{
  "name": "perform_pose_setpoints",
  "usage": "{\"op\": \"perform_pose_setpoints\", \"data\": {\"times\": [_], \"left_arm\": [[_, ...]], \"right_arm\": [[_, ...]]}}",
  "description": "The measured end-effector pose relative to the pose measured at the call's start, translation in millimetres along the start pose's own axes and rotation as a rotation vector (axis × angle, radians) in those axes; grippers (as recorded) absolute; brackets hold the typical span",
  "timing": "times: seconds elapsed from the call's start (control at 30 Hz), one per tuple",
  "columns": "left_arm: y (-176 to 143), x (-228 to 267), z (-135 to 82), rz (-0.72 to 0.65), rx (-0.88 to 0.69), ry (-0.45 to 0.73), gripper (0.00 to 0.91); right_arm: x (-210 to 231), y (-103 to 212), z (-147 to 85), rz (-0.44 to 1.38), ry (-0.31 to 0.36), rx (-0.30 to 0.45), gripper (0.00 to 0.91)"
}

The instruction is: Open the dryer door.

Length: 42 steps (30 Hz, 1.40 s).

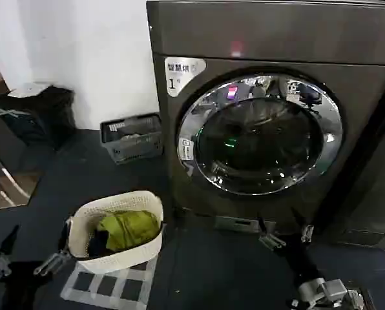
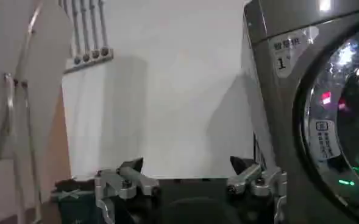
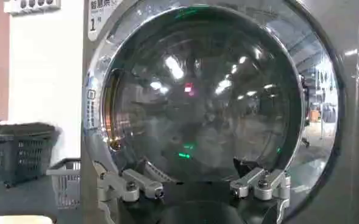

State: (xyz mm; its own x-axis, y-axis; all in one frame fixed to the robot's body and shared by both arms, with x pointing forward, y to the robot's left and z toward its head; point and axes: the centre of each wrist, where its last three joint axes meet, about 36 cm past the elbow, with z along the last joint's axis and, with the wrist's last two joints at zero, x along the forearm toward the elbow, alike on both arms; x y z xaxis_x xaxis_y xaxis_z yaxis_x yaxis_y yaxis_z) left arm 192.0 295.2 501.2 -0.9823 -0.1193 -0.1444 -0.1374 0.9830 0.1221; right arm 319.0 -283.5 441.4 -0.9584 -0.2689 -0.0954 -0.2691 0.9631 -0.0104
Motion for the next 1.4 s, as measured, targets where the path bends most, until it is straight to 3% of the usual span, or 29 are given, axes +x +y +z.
{"op": "perform_pose_setpoints", "data": {"times": [0.2, 0.53, 1.4], "left_arm": [[-6.6, -1.7, -5.7, 0.011, -0.057, 0.024, 0.907], [-11.1, -2.5, -15.7, 0.018, -0.056, 0.060, 0.907], [-11.6, -3.3, -11.2, 0.036, -0.042, 0.071, 0.907]], "right_arm": [[-27.4, -17.7, -4.7, -0.119, -0.009, -0.013, 0.907], [-73.1, -32.5, -8.3, -0.287, -0.011, 0.053, 0.907], [-160.7, -10.4, -4.2, -0.454, 0.006, 0.093, 0.907]]}}
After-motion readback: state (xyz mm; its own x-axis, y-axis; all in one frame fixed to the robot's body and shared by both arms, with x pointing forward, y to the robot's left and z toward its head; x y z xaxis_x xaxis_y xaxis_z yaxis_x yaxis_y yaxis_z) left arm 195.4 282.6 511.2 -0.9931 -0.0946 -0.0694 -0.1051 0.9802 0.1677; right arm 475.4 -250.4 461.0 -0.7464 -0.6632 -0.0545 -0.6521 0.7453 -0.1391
